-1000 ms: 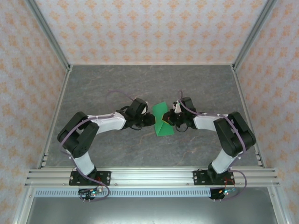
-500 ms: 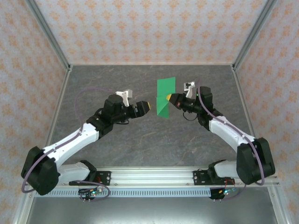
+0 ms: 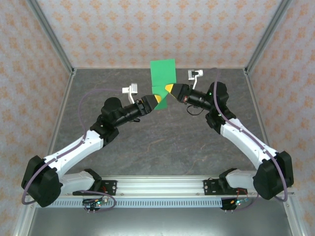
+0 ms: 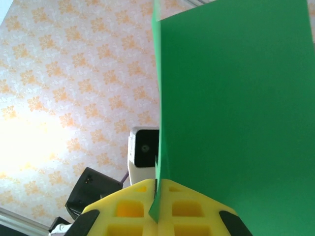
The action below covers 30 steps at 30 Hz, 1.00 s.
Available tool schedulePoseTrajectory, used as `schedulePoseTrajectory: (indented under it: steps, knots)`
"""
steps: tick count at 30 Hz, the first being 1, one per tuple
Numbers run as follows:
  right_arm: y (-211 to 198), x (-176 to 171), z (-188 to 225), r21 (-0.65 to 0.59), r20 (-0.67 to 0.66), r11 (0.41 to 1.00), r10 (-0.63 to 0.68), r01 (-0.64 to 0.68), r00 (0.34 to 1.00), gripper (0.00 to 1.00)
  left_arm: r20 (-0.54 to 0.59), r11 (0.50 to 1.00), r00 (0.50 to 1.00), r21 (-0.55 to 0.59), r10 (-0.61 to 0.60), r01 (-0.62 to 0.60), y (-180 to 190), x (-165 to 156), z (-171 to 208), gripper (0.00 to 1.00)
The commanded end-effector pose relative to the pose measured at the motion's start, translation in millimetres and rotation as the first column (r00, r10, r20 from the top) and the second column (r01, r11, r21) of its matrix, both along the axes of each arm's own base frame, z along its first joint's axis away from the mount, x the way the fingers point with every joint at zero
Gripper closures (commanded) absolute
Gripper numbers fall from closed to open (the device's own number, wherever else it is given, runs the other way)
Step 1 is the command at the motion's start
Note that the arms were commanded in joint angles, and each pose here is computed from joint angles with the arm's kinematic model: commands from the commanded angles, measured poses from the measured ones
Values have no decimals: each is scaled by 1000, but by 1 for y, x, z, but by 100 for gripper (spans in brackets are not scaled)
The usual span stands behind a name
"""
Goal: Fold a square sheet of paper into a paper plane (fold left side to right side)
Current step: Turn over the paper at the center of the table.
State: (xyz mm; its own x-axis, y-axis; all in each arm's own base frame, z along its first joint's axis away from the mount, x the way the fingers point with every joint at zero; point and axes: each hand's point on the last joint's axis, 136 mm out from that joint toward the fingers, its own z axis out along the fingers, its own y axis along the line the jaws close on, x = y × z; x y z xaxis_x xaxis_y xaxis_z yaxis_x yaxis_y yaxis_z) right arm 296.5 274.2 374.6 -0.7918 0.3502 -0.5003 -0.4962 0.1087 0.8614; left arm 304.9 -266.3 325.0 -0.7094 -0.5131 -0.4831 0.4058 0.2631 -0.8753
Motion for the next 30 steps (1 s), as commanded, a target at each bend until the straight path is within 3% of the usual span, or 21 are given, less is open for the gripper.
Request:
schedulePoseTrajectory:
  steps: [1, 12, 22, 26, 30]
  knots:
    - [0, -10, 28, 60, 45, 998, 20, -22, 999, 94, 108, 993, 994, -117, -11, 24, 6, -12, 47, 30]
    - [-1, -8, 27, 110, -18, 994, 21, -19, 1000, 93, 176, 992, 984, -124, -3, 25, 17, -30, 67, 74]
    - [2, -10, 23, 100, -27, 995, 33, -30, 999, 91, 149, 997, 989, -69, -11, 21, 12, -28, 55, 87]
    - [1, -10, 17, 70, -31, 997, 16, -14, 999, 85, 126, 1000, 992, -28, 1, 3, 13, -27, 45, 96]
    - [-7, -1, -9, -71, -44, 994, -82, 79, 996, 59, 105, 994, 994, 104, 19, -30, 14, -27, 25, 100]
